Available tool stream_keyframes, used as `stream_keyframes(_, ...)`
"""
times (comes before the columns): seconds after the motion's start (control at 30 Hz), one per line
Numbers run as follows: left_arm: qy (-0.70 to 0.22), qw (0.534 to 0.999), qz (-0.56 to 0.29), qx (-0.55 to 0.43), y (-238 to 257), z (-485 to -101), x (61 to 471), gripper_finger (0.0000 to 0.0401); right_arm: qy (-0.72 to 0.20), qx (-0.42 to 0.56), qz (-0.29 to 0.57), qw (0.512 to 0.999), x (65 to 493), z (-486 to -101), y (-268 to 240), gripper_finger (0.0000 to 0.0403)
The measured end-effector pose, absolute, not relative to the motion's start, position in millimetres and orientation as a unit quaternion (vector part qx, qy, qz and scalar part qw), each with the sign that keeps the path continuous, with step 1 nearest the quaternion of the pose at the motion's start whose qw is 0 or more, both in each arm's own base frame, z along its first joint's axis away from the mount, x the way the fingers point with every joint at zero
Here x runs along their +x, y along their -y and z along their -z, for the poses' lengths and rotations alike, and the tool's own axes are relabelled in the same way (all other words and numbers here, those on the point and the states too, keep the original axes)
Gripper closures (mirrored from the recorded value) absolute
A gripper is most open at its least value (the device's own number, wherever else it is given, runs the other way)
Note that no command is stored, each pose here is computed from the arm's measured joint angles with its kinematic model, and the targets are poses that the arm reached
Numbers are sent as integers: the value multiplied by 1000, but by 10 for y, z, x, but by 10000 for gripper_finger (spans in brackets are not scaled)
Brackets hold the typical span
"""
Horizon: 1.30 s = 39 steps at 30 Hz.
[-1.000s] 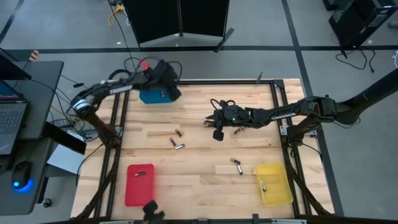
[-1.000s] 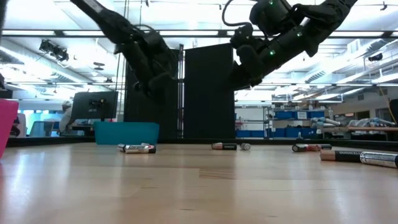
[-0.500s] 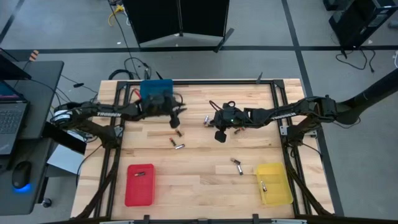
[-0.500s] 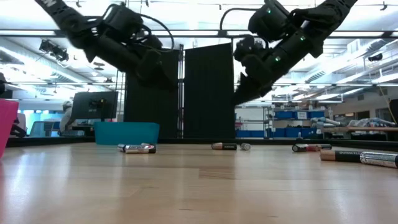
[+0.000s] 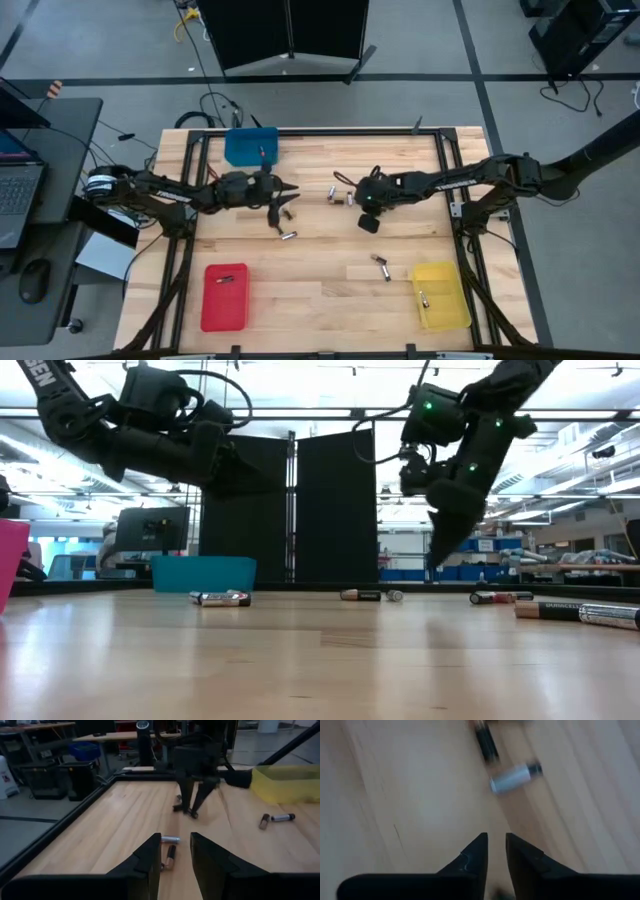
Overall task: Sort batteries
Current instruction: Put the brown battery into the red bin
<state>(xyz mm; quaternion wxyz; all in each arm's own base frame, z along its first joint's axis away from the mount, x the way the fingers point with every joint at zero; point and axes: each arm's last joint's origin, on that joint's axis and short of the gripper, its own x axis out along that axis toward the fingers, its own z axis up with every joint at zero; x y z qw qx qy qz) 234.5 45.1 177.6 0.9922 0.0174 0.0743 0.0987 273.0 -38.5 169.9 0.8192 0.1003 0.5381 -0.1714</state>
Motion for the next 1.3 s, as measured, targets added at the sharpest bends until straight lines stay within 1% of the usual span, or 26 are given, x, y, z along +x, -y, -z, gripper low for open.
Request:
stream_keyframes(0.1,-76,992,-95,18,-435,-1772,2348,290,-593,80,161,785,2671,-1786,377,299)
stream_keyframes(0.27,-79,992,-93,39,-432,-1771,2349,290,-696,0,122,707,2461,-1823,403,268)
stream_keyframes(0.37,-79,991,-93,46,-432,-1771,2349,290,-735,-13,108,669,2342,-1799,464,254)
stream_keyframes(0.43,-79,991,-93,46,-432,-1772,2350,290,-750,-20,97,654,2287,-1775,493,247)
stream_keyframes(0.57,-80,991,-93,46,-432,-1771,2350,290,-755,-37,73,651,2248,-1727,567,235)
stream_keyframes(0.7,-81,991,-92,46,-432,-1769,2350,290,-745,-47,64,662,2257,-1712,659,228)
stream_keyframes(0.93,-82,991,-92,45,-432,-1766,2350,290,-730,-30,48,681,2264,-1708,772,230)
stream_keyframes(1.07,-83,991,-92,45,-432,-1764,2349,290,-727,-25,43,685,2245,-1694,824,230)
stream_keyframes(1.3,-89,991,-92,43,-432,-1753,2349,290,-731,-16,36,682,2139,-1519,824,231)
